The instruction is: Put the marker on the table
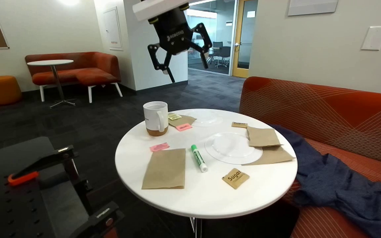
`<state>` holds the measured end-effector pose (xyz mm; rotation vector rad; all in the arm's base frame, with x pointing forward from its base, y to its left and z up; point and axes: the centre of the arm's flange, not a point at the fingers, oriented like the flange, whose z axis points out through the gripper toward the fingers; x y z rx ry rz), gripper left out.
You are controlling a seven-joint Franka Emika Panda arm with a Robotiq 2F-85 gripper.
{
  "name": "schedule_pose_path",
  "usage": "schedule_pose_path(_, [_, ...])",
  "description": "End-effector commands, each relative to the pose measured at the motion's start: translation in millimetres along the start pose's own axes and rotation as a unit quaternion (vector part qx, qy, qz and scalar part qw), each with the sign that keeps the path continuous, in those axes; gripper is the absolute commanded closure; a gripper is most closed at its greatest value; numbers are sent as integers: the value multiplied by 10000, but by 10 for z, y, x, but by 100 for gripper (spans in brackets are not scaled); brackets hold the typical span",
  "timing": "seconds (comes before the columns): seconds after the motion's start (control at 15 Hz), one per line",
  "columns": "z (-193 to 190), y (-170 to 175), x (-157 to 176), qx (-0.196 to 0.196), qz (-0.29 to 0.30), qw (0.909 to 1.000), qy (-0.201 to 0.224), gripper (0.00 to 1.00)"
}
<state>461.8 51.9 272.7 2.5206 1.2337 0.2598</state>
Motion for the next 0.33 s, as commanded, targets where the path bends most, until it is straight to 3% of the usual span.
schedule_pose_path(0.0, [25, -5, 2, 16, -6, 10000, -17, 0])
schedule_pose_path(0.27, [57, -16, 2, 39, -15, 10000, -41, 0])
